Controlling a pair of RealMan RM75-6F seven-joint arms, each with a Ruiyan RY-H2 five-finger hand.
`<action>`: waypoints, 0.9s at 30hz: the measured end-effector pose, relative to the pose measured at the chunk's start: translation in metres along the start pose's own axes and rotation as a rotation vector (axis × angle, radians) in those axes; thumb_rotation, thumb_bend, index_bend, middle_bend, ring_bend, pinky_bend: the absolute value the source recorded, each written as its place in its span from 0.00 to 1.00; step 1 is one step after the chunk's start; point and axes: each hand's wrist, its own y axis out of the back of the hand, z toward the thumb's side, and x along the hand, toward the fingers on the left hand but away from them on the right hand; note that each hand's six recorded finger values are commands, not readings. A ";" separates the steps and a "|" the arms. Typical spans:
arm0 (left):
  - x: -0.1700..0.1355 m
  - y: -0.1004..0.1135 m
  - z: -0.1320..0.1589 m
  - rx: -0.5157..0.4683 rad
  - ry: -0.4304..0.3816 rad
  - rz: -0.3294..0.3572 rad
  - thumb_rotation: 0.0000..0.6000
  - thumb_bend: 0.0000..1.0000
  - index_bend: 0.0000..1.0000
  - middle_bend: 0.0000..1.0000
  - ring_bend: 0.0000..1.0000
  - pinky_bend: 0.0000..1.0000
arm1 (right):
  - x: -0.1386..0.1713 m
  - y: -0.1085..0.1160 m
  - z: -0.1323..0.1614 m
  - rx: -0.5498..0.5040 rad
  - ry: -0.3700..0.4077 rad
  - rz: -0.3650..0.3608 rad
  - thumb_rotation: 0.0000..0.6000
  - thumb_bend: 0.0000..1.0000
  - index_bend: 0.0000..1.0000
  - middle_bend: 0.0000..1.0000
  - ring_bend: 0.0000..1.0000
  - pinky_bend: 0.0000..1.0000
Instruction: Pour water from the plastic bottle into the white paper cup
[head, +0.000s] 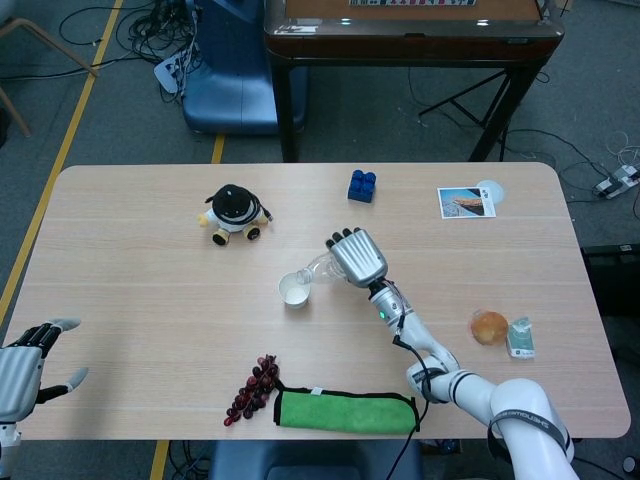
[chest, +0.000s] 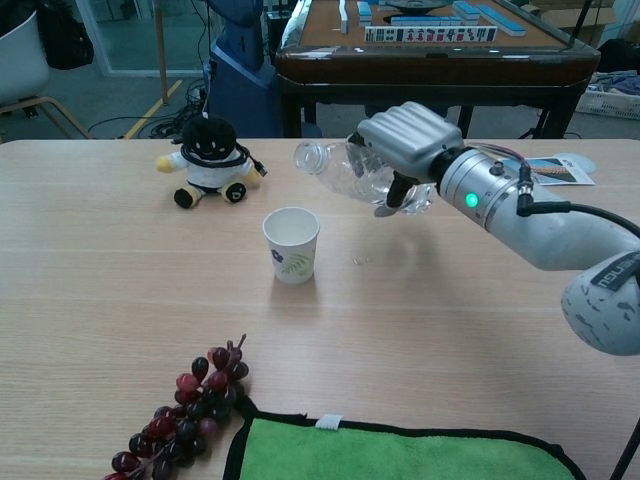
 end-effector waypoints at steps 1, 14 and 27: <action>0.000 0.000 0.000 0.000 0.000 0.000 1.00 0.15 0.28 0.30 0.34 0.60 | 0.000 0.000 0.000 0.013 -0.001 0.001 1.00 0.11 0.69 0.70 0.57 0.64; 0.000 -0.001 0.000 0.001 0.000 -0.004 1.00 0.15 0.28 0.30 0.34 0.60 | -0.005 -0.004 -0.005 0.169 -0.054 0.042 1.00 0.11 0.69 0.70 0.57 0.64; -0.001 0.000 0.001 0.000 -0.004 -0.003 1.00 0.15 0.28 0.30 0.34 0.60 | -0.011 -0.005 0.006 0.290 -0.065 0.082 1.00 0.11 0.69 0.70 0.57 0.64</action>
